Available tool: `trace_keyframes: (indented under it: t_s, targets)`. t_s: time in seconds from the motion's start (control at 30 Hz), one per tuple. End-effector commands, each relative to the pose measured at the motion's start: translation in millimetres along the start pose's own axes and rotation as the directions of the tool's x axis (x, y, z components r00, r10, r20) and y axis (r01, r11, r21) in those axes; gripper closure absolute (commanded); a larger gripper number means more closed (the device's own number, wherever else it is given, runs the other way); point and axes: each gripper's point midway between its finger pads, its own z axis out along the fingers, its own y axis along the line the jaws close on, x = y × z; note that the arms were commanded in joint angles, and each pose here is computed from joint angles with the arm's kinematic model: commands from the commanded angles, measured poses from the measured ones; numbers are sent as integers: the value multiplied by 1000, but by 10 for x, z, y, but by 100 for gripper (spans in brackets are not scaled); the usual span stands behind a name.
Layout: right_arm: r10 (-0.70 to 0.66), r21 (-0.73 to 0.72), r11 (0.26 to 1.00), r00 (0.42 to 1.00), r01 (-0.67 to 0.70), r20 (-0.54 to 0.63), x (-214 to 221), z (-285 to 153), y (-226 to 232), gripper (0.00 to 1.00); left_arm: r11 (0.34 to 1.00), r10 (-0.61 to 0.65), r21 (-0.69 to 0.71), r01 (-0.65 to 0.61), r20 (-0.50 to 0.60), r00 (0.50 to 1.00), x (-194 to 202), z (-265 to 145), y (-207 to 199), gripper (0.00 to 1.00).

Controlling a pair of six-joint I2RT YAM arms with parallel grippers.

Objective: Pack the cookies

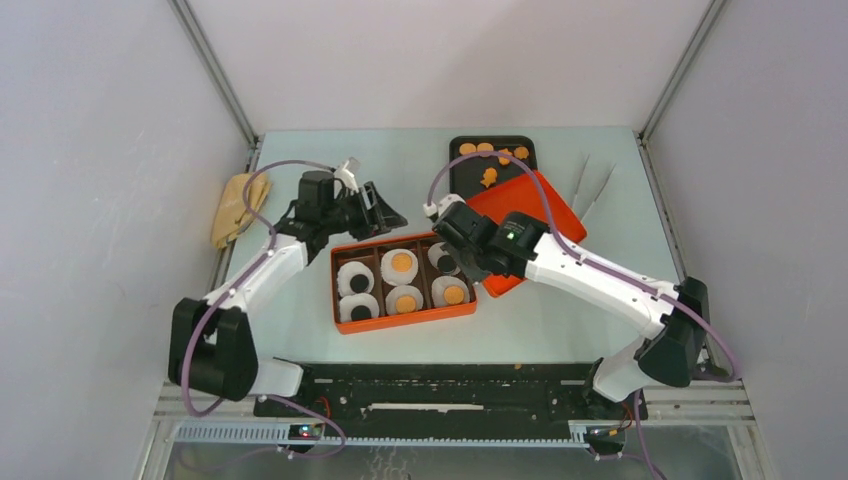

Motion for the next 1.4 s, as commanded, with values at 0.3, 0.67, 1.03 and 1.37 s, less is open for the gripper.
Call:
trace_keyframes:
  t_s: [0.3,0.67,1.03,1.37]
  targets:
    - [-285,-57,955,955,289,81,-379,111,393,100,943,55,330,-38,-41,998,-23,461,-424,27]
    - [-331,-52,938,929,344,162,-624,-25,544,100,944,44,329,9,-154,987,303,734,-398,27]
    - [-306,23,951,930,308,205,-639,13,487,100,922,11,382,62,-185,983,238,831,-658,98]
    - [-414,312,890,876,332,249,-608,-135,414,44,962,18,271,40,-206,978,123,812,-628,100]
